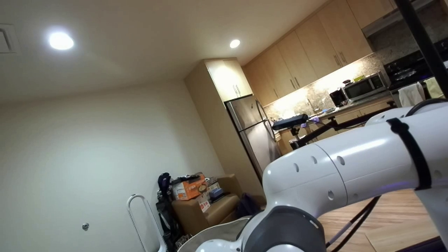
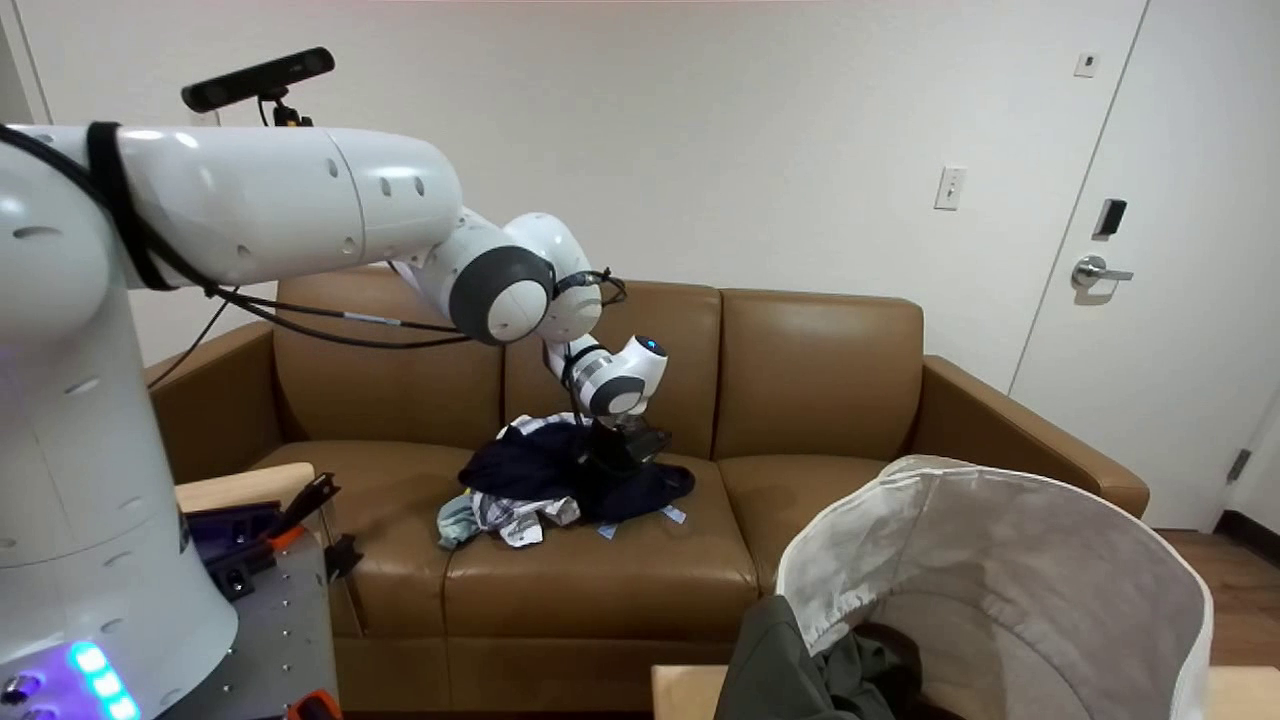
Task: Put the blue piece of clothing into the washing basket.
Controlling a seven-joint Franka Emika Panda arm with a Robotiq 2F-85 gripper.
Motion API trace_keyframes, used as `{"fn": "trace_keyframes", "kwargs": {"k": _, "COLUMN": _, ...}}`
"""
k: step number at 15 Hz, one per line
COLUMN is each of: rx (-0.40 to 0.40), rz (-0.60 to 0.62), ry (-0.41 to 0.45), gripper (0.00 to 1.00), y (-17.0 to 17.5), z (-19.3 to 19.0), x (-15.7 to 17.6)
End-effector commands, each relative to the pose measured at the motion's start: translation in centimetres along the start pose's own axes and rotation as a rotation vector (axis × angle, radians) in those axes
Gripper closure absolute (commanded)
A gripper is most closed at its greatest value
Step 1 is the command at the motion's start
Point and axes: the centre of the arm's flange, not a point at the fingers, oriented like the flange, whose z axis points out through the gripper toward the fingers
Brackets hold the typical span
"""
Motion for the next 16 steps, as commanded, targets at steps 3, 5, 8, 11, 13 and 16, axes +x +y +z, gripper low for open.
{"fn": "trace_keyframes", "kwargs": {"k": 3, "rx": 0.018, "rz": -0.092, "ry": -0.115, "gripper": 0.90, "y": 5.6, "z": -5.7, "x": 0.3}}
{"fn": "trace_keyframes", "kwargs": {"k": 5, "rx": 0.006, "rz": -0.130, "ry": -0.177, "gripper": 0.89, "y": 6.2, "z": -10.7, "x": 2.0}}
{"fn": "trace_keyframes", "kwargs": {"k": 8, "rx": -0.011, "rz": -0.130, "ry": -0.160, "gripper": 0.90, "y": 5.1, "z": -10.9, "x": 2.1}}
{"fn": "trace_keyframes", "kwargs": {"k": 11, "rx": -0.022, "rz": -0.146, "ry": -0.179, "gripper": 0.90, "y": 5.7, "z": -13.1, "x": 3.0}}
{"fn": "trace_keyframes", "kwargs": {"k": 13, "rx": -0.016, "rz": -0.145, "ry": -0.184, "gripper": 0.90, "y": 5.6, "z": -12.8, "x": 2.8}}
{"fn": "trace_keyframes", "kwargs": {"k": 16, "rx": -0.013, "rz": -0.144, "ry": -0.185, "gripper": 0.84, "y": 5.5, "z": -12.5, "x": 2.6}}
